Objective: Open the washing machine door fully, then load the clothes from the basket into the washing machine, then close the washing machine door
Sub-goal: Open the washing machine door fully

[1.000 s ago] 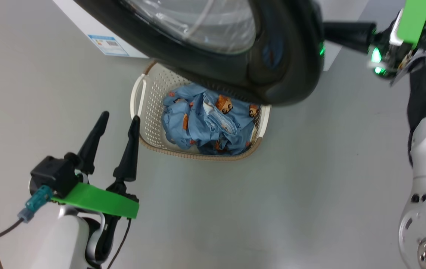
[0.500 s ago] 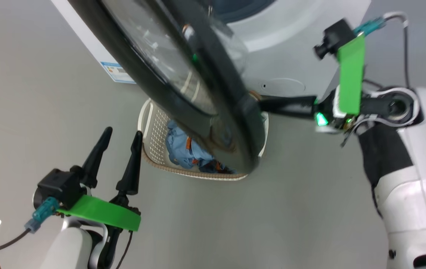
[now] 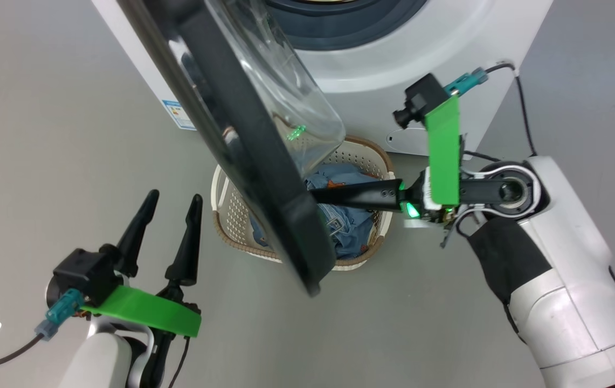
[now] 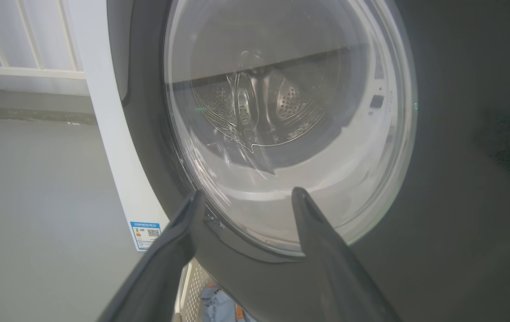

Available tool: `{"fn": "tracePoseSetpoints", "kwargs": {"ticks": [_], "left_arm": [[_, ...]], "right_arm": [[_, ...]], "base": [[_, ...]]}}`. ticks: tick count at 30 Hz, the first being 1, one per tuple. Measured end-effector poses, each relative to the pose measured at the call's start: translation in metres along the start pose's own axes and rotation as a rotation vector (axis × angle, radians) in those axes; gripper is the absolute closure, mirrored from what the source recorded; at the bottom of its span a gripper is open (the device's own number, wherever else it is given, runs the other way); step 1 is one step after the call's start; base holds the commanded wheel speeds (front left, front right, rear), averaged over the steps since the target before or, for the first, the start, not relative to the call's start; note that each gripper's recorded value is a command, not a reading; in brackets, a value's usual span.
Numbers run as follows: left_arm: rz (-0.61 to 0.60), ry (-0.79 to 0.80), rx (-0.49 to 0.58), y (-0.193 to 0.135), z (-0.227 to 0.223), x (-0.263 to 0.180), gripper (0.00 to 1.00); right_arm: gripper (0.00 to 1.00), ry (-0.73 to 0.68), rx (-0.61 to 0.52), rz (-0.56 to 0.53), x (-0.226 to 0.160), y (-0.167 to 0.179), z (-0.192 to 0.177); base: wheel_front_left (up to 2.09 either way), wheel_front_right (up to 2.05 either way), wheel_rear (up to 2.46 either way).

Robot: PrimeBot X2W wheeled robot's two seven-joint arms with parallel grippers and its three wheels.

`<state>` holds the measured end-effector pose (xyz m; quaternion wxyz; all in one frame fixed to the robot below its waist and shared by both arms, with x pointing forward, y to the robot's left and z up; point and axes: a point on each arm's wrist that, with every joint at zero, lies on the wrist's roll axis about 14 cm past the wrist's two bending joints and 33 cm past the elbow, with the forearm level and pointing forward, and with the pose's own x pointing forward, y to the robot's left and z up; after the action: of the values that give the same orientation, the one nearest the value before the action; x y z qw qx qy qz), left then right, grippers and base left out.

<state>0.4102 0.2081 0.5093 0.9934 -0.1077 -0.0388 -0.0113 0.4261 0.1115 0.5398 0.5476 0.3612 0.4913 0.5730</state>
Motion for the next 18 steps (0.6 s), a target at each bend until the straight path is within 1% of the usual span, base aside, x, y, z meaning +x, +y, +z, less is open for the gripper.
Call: {"fn": "tracePoseSetpoints", "kwargs": {"ticks": [11, 18], "left_arm": [[0.018, 0.000, 0.004, 0.006, 0.000, -0.001, 0.00], [0.022, -0.003, 0.004, 0.007, 0.001, -0.001, 0.00]], "right_arm": [[1.00, 0.055, 0.024, 0.028, 0.029, 0.001, -0.021], [1.00, 0.065, 0.044, 0.041, 0.037, 0.002, -0.029]], "base": [[0.00, 0.00, 0.00], [0.00, 0.00, 0.00]]}}
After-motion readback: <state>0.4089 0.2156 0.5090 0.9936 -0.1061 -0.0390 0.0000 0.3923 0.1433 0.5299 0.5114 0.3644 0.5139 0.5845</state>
